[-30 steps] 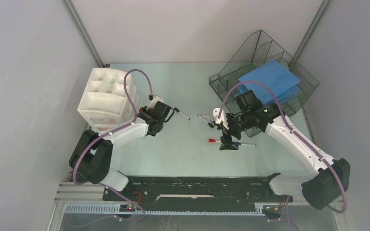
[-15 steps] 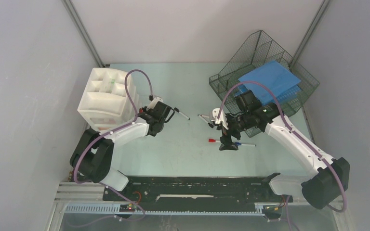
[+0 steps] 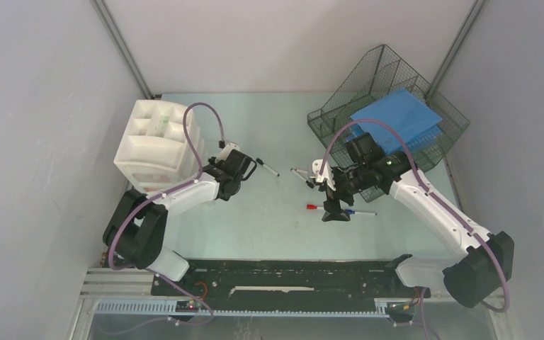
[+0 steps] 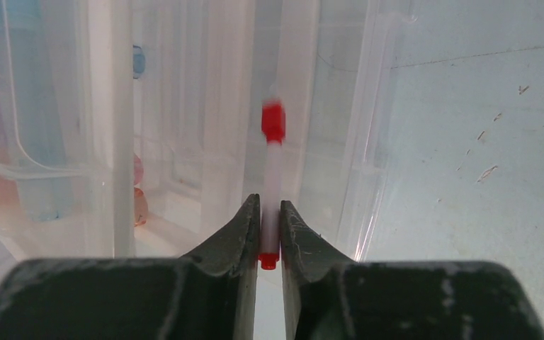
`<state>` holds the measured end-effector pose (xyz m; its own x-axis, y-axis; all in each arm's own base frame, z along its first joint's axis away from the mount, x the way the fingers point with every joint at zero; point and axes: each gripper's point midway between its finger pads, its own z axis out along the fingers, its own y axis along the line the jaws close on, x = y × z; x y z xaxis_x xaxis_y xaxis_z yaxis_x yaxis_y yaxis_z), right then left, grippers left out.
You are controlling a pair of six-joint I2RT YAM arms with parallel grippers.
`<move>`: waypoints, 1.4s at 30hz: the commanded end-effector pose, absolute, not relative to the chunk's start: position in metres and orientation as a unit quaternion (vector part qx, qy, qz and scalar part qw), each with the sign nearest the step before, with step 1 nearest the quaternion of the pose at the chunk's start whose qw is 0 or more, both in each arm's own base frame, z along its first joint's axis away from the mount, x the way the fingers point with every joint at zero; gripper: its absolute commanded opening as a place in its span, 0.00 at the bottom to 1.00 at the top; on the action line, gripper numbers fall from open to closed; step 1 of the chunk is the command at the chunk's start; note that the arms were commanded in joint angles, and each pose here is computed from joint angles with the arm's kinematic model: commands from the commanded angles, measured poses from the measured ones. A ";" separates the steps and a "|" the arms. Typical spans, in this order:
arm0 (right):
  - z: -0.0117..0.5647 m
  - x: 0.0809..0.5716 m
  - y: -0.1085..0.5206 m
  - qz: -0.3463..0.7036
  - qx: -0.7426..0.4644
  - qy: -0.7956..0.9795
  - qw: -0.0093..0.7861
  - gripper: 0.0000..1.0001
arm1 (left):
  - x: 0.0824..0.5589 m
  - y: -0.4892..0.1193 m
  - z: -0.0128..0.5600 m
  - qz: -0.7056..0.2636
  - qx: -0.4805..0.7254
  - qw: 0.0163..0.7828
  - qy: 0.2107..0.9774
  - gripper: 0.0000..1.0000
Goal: Organize the desk
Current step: Place the stationery in the drawer, then pick up the stationery from the center of the board.
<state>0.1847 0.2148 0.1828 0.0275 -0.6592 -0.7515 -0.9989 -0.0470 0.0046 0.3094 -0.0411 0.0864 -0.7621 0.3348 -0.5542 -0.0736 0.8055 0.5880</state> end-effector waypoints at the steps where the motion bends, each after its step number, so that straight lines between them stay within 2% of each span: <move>1: 0.182 0.183 0.214 0.296 -0.665 0.626 0.280 1.00 | 0.321 -0.045 0.100 0.297 0.045 0.362 0.883 0.20; 8: 0.182 0.183 0.215 0.297 -0.665 0.626 0.279 1.00 | 0.320 -0.052 0.107 0.269 0.036 0.372 0.888 0.22; 14: 0.181 0.183 0.215 0.297 -0.665 0.626 0.278 1.00 | 0.317 -0.071 0.120 0.196 0.025 0.397 0.896 0.28; 21: 0.179 0.182 0.216 0.300 -0.666 0.626 0.273 1.00 | 0.306 -0.105 0.128 0.074 0.033 0.420 0.904 0.38; 31: 0.159 0.188 0.216 0.281 -0.668 0.645 0.241 1.00 | 0.280 -0.168 0.148 -0.164 0.051 0.465 0.868 0.51; 35: 0.138 0.203 0.213 0.236 -0.663 0.672 0.231 1.00 | 0.271 -0.177 0.159 -0.222 0.039 0.489 0.842 0.59; 42: 0.102 0.237 0.208 0.155 -0.638 0.720 0.227 1.00 | 0.256 -0.167 0.180 -0.262 0.015 0.539 0.800 0.82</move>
